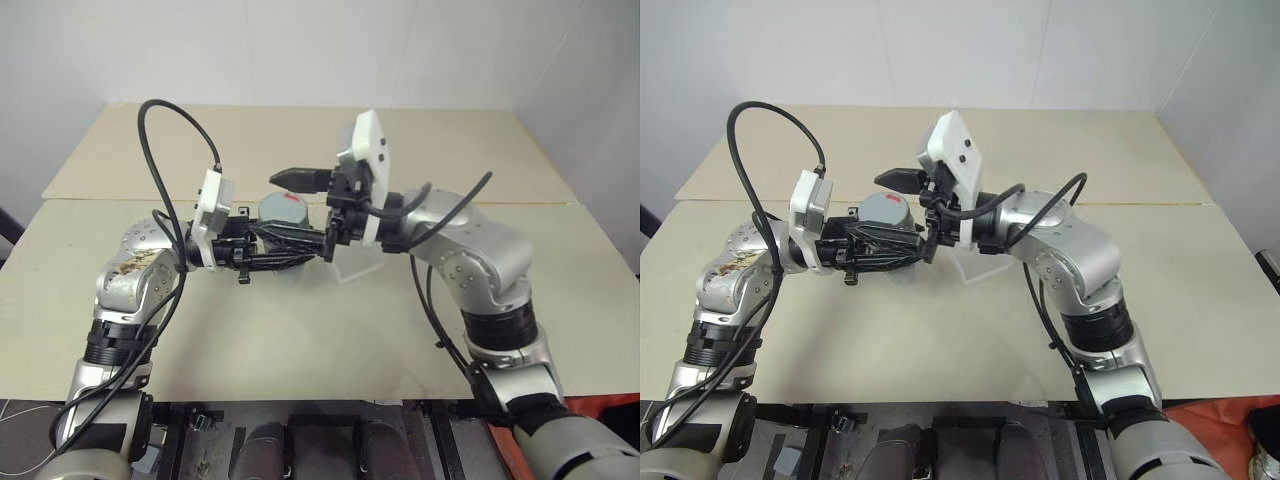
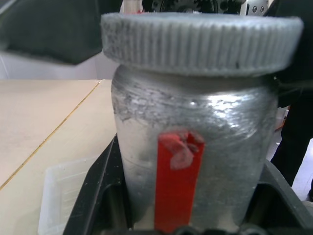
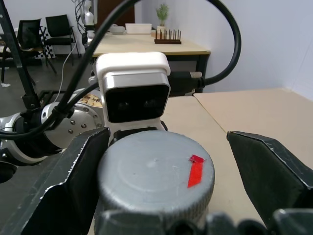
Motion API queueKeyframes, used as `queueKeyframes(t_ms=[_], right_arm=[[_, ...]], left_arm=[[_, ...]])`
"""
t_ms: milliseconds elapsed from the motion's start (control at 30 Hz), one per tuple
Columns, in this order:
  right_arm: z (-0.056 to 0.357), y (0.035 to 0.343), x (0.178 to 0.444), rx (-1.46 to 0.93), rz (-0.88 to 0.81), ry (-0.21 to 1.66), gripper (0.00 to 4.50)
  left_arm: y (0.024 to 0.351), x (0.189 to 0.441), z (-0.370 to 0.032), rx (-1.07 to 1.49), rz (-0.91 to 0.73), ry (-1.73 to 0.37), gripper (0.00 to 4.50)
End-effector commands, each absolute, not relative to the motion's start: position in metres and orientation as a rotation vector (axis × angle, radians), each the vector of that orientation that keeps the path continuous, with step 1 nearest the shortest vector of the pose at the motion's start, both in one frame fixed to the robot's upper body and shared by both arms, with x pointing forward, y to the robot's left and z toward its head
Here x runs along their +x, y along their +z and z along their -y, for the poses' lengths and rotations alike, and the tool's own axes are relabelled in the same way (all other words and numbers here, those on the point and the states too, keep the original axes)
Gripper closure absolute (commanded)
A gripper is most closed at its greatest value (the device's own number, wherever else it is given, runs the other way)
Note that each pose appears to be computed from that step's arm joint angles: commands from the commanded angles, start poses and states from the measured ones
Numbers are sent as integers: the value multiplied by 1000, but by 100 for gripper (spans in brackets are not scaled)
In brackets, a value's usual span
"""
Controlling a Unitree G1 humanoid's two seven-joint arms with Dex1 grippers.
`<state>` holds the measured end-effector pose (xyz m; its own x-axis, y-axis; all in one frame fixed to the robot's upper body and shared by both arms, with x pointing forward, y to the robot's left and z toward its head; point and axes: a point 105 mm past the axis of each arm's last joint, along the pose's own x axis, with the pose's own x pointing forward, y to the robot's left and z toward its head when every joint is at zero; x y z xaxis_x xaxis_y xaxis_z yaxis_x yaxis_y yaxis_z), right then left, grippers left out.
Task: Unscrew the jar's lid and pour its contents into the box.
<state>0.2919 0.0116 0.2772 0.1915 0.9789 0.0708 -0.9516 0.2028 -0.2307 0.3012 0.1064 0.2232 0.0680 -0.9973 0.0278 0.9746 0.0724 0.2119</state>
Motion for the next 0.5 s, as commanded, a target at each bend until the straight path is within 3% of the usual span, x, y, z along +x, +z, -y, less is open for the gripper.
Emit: queueKeyframes(t_ms=[33, 500], right_arm=[[-5, 292, 292, -160, 288, 1340, 4], [29, 292, 306, -166, 267, 1233, 4]], left_arm=[[234, 296, -108, 193, 230, -1495, 252], [234, 296, -109, 200, 225, -1499, 252]])
